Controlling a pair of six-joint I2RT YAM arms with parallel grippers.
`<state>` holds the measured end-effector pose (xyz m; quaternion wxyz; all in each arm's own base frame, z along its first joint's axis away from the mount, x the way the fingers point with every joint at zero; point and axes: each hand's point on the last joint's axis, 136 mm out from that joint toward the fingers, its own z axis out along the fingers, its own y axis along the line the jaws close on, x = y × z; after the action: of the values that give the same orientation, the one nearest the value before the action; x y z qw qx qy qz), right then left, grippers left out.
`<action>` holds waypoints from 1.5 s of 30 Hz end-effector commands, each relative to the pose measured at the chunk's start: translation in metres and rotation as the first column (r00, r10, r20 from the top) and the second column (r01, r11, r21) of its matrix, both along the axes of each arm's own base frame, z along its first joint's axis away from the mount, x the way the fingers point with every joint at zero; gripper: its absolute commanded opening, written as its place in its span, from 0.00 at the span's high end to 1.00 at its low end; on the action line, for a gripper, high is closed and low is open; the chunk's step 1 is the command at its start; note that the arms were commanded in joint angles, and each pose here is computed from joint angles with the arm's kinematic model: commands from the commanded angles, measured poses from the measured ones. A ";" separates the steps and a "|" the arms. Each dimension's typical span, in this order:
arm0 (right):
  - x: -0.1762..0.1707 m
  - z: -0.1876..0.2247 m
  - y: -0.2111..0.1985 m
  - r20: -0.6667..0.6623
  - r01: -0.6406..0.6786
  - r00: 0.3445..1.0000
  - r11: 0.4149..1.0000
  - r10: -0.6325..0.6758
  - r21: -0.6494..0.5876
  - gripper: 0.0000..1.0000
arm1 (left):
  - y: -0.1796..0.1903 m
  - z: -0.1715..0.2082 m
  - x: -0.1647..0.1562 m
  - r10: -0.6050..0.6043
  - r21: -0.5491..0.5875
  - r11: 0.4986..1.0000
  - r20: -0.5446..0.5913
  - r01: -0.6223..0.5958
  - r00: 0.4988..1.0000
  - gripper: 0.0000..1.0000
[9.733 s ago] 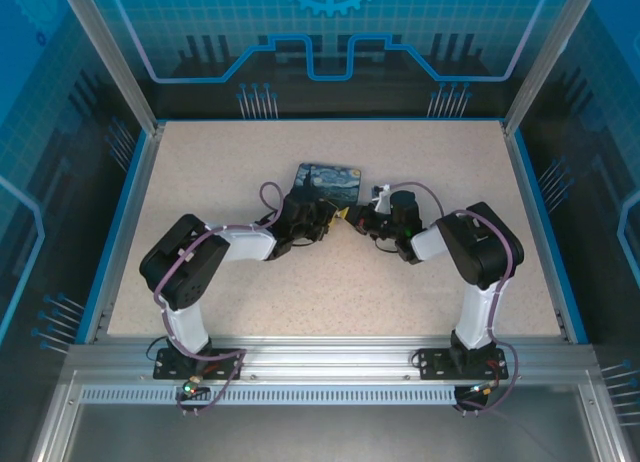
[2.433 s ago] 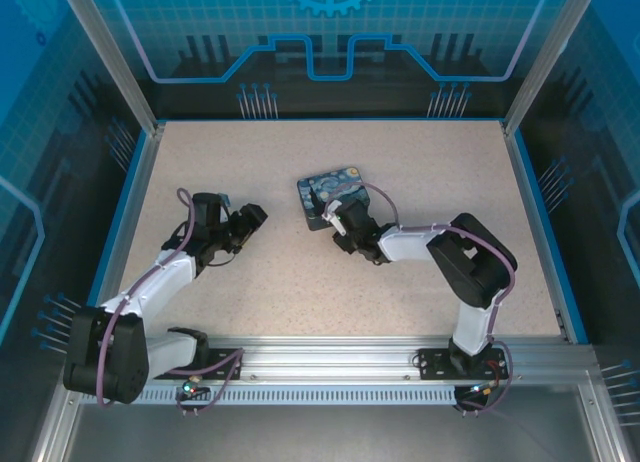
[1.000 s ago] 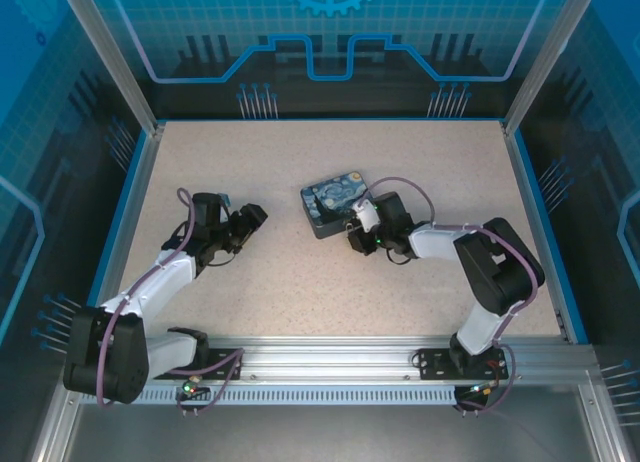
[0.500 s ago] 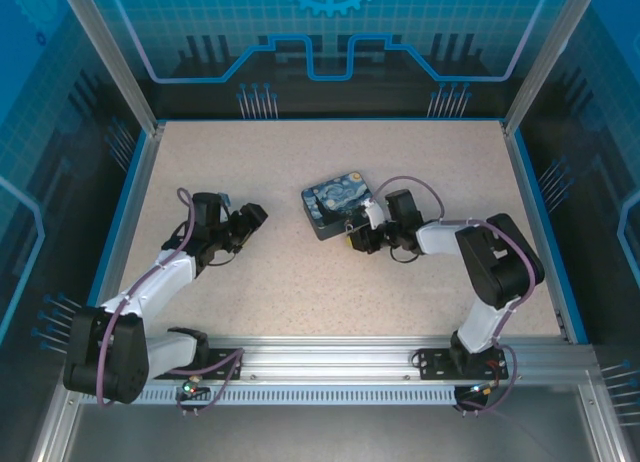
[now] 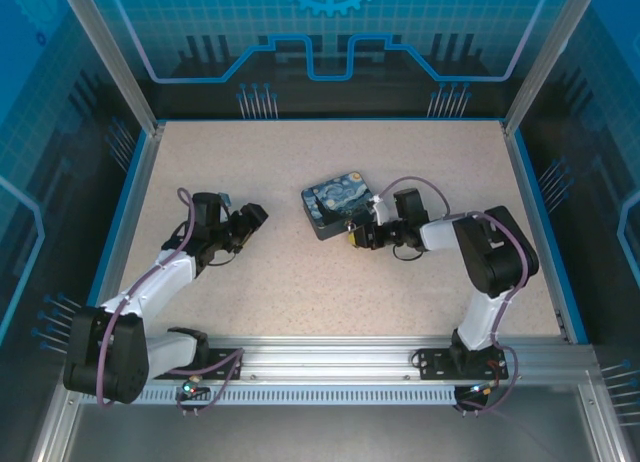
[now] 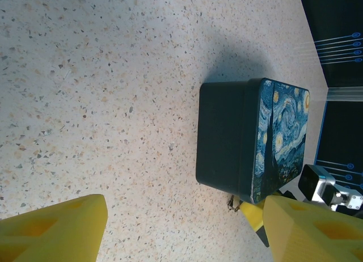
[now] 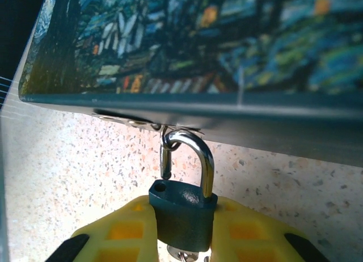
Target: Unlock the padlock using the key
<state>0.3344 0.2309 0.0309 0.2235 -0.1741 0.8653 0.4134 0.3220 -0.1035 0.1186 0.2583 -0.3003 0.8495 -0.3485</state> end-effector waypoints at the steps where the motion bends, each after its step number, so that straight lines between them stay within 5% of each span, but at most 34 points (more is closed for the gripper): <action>1: 0.008 0.009 0.005 -0.011 -0.004 1.000 0.998 0.005 0.068 0.77 | -0.007 0.012 0.005 -0.030 -0.014 0.999 0.034 0.031 0.999 0.26; 8: 0.014 0.009 -0.019 0.059 0.112 0.992 0.993 -0.109 -0.043 0.51 | -0.006 0.014 0.006 -0.032 -0.010 0.999 0.035 0.032 0.999 0.25; 17: 0.002 0.032 -0.038 0.255 0.229 0.956 0.914 -0.146 -0.336 0.35 | -0.005 0.014 0.005 -0.032 0.002 0.999 0.035 0.032 0.999 0.25; 30: -0.004 0.038 -0.003 0.381 0.331 0.924 0.581 -0.039 -0.743 0.35 | 0.005 0.011 -0.004 -0.029 0.080 0.996 0.031 0.027 0.999 0.21; 45: -0.002 0.001 0.008 0.344 0.296 0.939 0.545 -0.014 -0.785 0.50 | 0.003 0.011 -0.004 -0.031 0.064 0.998 0.028 0.029 0.999 0.21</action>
<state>0.3336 0.2377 0.0390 0.2806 -0.2356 0.9268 -0.0821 0.3165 -0.0990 0.1201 0.2648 -0.2857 0.8603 -0.3289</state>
